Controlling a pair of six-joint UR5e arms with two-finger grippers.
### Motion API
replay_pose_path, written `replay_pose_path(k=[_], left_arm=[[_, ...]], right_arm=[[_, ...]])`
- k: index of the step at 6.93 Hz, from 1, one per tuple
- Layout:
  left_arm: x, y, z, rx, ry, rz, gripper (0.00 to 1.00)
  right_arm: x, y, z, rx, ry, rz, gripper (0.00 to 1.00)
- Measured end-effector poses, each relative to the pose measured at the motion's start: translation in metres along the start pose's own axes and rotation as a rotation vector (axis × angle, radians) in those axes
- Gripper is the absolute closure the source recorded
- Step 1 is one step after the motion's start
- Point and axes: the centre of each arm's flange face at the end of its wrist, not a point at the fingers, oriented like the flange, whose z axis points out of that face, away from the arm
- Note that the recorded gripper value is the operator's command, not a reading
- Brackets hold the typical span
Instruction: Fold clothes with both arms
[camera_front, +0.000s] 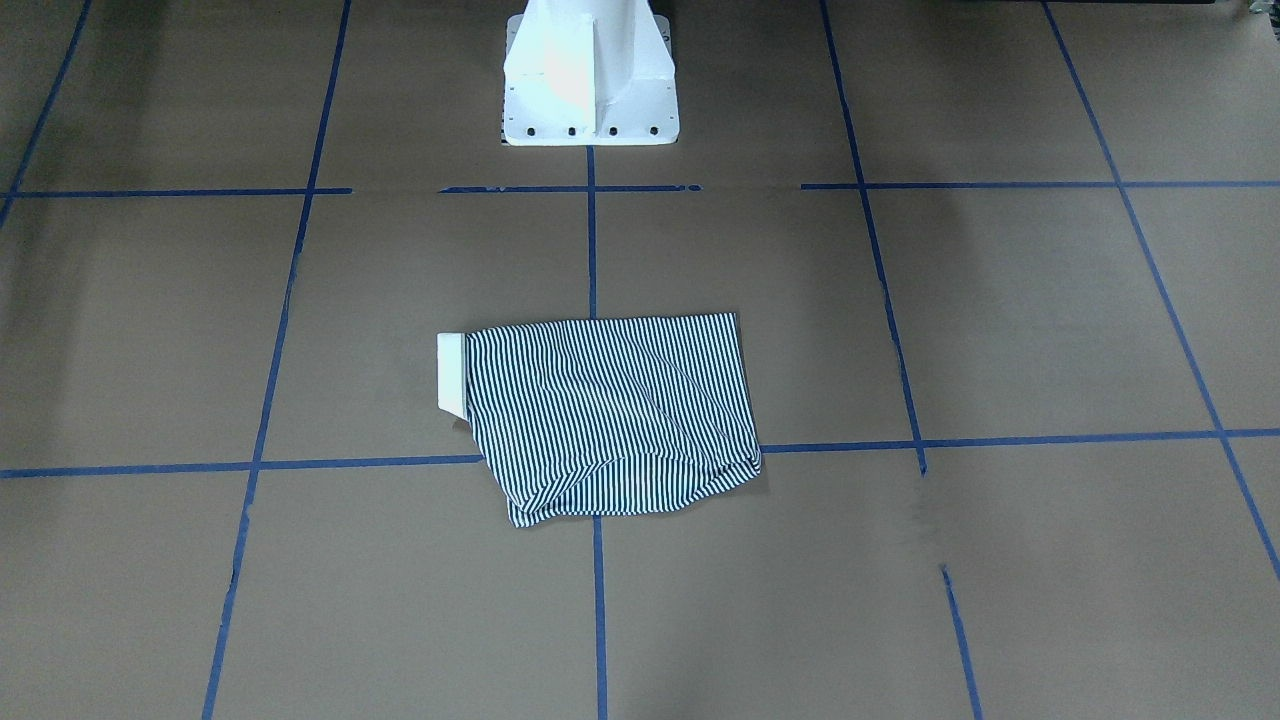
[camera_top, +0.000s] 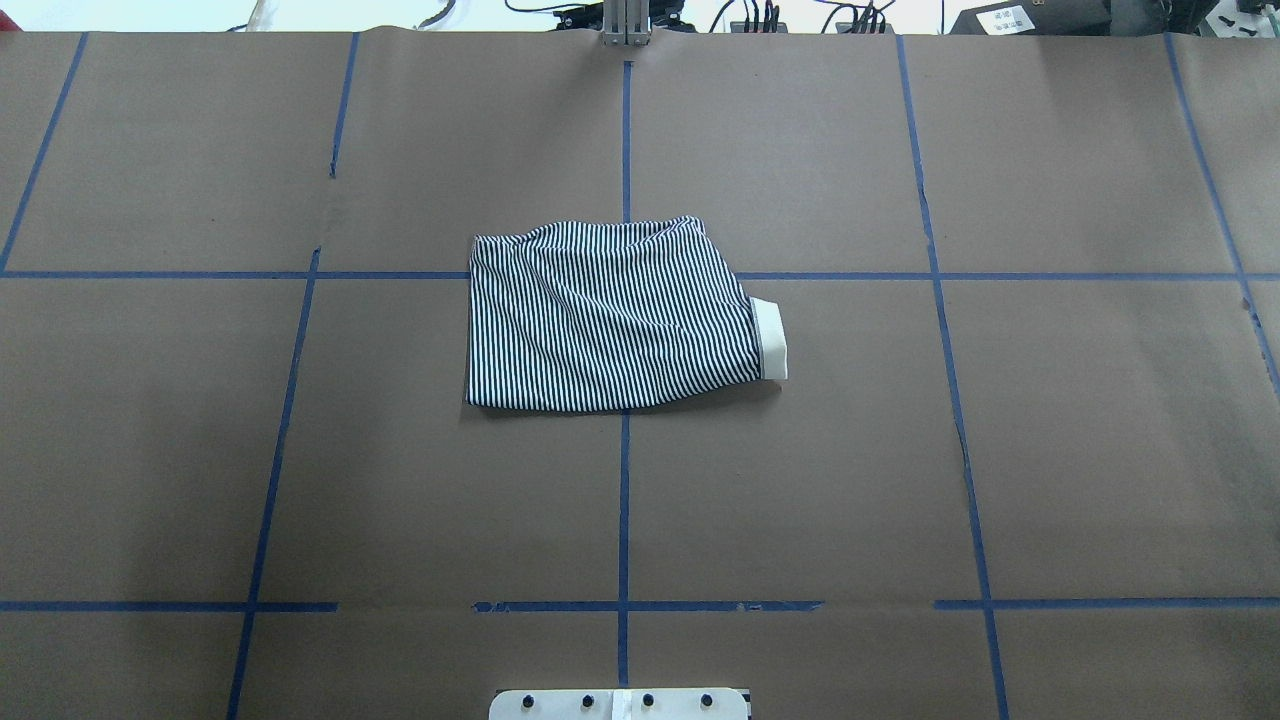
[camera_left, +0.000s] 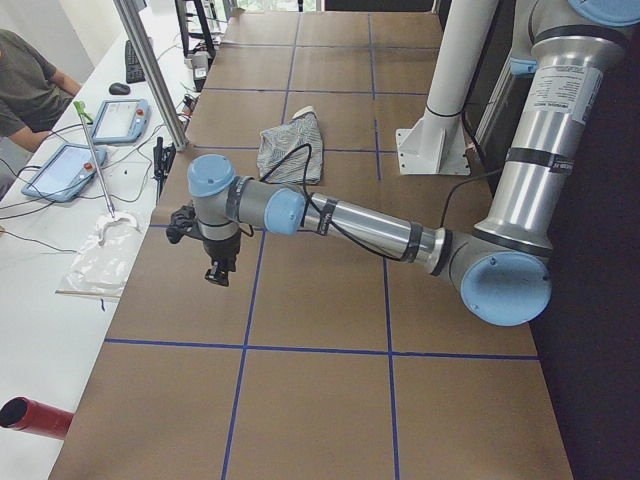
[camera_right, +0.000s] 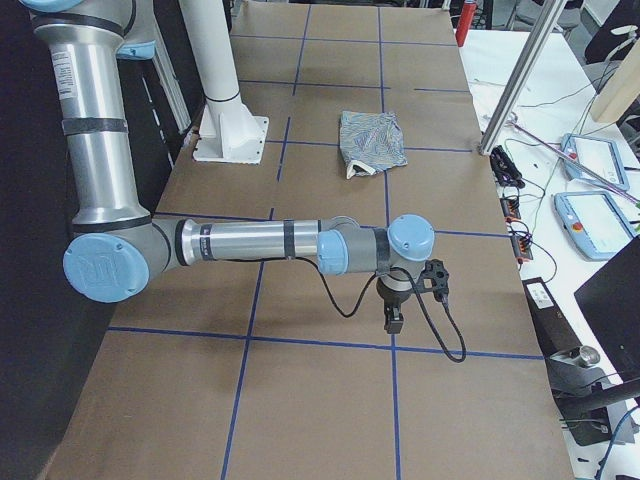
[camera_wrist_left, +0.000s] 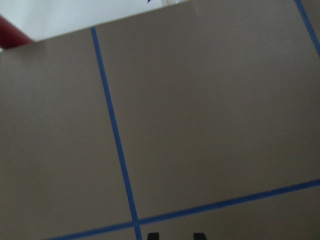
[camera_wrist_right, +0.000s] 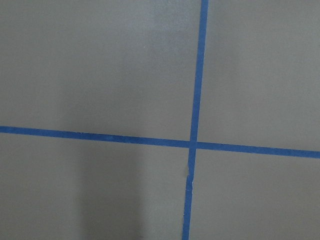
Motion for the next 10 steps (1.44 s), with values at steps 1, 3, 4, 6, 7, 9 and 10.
replay_pose_path(k=[1,3,4,6,7,9,10], left_arm=[[-0.006,0.008,0.011,-0.024,0.025,-0.018,0.0],[-0.011,0.015,0.027,-0.057,0.126,-0.05,0.0],[-0.012,0.015,0.03,-0.063,0.145,-0.058,0.0],[-0.002,0.014,0.017,-0.042,0.152,-0.039,0.0],[0.003,0.014,0.008,-0.024,0.15,-0.023,0.0],[-0.003,0.02,0.007,-0.021,0.144,-0.035,0.0],[-0.011,0.023,0.015,-0.03,0.143,-0.045,0.0]], right_arm=[[-0.009,0.0,-0.003,-0.018,0.001,0.004,0.0],[-0.029,0.007,-0.017,-0.033,0.004,0.005,0.0],[-0.031,0.01,-0.017,-0.036,0.004,0.007,0.0],[-0.041,0.007,-0.02,-0.029,0.001,-0.009,0.0],[-0.05,0.008,-0.026,-0.015,0.001,-0.021,0.0],[-0.056,0.018,-0.033,-0.002,0.004,-0.032,0.0],[-0.054,0.023,-0.032,-0.003,0.008,-0.03,0.0]])
